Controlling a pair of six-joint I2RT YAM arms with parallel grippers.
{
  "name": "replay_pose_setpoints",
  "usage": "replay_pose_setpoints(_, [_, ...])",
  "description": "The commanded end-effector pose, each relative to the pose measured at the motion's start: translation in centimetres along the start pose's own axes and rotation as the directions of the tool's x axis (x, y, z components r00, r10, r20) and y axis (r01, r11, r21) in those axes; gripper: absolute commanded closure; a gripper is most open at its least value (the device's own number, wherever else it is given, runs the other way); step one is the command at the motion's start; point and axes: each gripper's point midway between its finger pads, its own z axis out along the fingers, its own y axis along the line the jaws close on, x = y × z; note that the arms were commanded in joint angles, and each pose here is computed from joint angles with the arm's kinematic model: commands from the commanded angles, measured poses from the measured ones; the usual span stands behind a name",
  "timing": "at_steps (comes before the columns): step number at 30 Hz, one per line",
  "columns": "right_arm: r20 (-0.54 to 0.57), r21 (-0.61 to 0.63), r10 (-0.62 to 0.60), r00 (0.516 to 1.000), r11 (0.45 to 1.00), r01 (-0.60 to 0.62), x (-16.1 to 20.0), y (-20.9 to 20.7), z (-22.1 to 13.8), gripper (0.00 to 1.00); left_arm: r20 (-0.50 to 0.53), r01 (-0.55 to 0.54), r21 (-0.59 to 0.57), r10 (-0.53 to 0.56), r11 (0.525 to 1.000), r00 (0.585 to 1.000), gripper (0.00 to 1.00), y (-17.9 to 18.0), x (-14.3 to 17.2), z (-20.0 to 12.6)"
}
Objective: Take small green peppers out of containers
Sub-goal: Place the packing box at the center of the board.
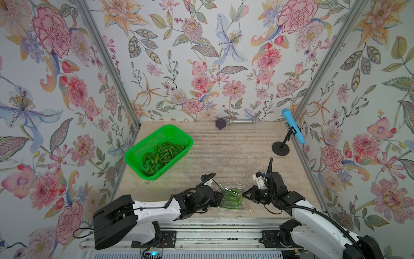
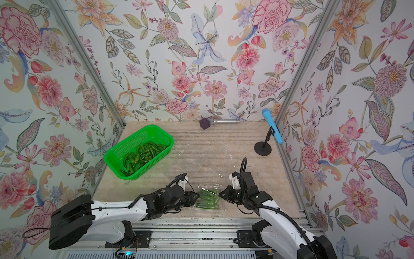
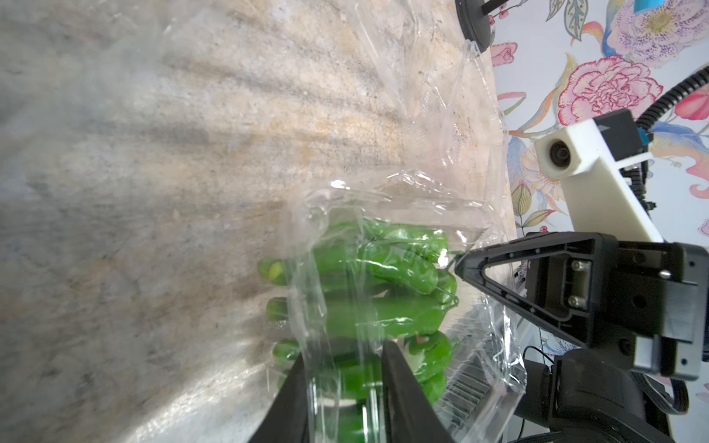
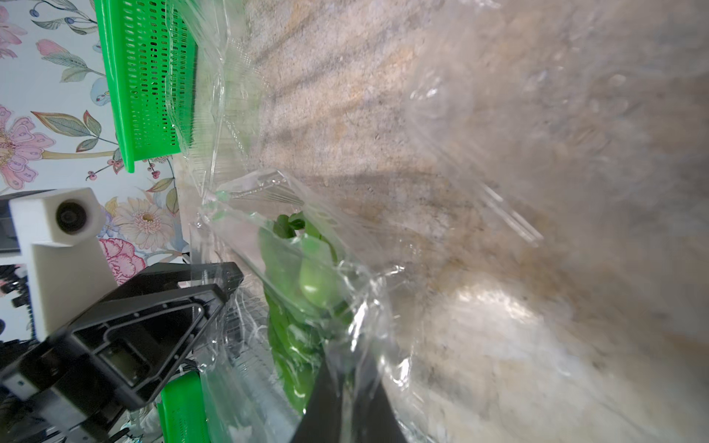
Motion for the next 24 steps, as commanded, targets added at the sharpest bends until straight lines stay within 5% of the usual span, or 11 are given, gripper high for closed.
replay_pose_setpoints(1, [-0.009,-0.019,-0.037,0.999,0.999,0.037,-0.2,0.6,0.5,0.93,0.046,0.046,0.032,-0.047,0.998,0.998,0.68,0.1,-0.5,-0.4])
replay_pose_setpoints(9, [-0.037,0.052,-0.064,0.997,0.996,0.066,-1.9,0.3,2.2,0.9,0.084,0.061,-0.05,-0.057,0.997,0.995,0.63,2.4,-1.6,-0.9])
replay_pose_setpoints(16, [-0.056,0.13,-0.132,0.99,0.982,0.139,-5.8,1.2,3.8,0.51,0.13,0.068,-0.105,-0.054,0.992,0.99,0.61,3.7,-3.3,-1.7])
replay_pose_setpoints(24, [-0.003,0.167,-0.184,0.983,0.969,0.182,-8.5,3.0,2.1,0.38,0.159,0.08,-0.157,-0.054,0.984,0.986,0.55,4.8,-4.4,-2.4])
